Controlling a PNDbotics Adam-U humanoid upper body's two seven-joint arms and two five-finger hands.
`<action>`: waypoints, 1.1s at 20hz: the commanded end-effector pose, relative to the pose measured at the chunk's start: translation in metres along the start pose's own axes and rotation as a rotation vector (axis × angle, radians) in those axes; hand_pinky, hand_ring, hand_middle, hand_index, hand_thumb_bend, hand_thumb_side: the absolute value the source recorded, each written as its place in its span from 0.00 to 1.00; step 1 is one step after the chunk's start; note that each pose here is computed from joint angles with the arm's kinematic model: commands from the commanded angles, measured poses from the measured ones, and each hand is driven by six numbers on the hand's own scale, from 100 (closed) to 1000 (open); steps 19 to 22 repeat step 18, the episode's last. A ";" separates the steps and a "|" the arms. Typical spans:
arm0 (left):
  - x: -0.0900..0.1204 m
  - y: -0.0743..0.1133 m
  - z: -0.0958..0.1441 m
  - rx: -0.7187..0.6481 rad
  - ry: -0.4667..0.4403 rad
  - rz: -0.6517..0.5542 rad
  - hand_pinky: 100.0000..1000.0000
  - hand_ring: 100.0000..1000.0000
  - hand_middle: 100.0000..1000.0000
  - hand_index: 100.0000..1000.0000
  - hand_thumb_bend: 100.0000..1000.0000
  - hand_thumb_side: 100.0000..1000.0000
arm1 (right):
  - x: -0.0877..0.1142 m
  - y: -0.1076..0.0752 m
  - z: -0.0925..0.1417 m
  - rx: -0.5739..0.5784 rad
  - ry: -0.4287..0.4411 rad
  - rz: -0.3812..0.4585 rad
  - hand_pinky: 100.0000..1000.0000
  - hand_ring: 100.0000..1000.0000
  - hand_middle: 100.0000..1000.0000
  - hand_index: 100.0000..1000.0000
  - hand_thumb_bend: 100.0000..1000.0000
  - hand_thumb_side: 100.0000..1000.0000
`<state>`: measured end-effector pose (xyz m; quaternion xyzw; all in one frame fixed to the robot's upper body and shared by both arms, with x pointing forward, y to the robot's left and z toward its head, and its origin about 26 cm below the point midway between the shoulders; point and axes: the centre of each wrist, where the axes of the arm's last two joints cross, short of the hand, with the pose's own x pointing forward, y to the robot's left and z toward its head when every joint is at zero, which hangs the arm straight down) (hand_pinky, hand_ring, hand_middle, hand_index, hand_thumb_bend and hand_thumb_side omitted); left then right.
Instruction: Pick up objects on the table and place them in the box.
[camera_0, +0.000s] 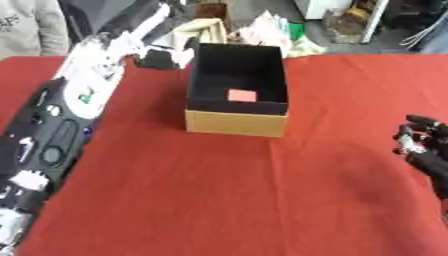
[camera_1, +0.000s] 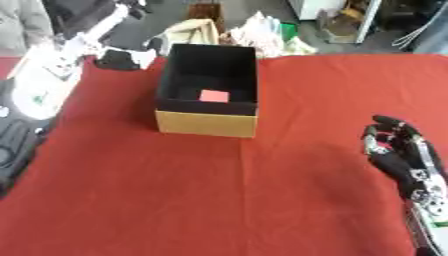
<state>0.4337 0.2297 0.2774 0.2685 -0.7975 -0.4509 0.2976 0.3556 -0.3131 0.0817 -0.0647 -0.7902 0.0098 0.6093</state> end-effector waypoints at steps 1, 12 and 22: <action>0.005 0.033 0.020 0.083 0.008 0.048 0.74 0.79 0.84 0.94 0.00 0.08 | 0.008 -0.011 -0.003 -0.015 -0.023 0.025 0.46 0.59 0.56 0.72 0.00 0.00; -0.010 0.010 0.120 0.217 0.203 0.306 0.69 0.74 0.80 0.94 0.00 0.11 | 0.007 -0.018 0.000 -0.046 -0.023 0.025 0.46 0.59 0.57 0.73 0.00 0.00; -0.016 -0.016 0.147 0.200 0.297 0.388 0.66 0.68 0.74 0.92 0.00 0.13 | 0.006 -0.018 0.002 -0.048 -0.022 0.023 0.46 0.59 0.57 0.73 0.00 0.00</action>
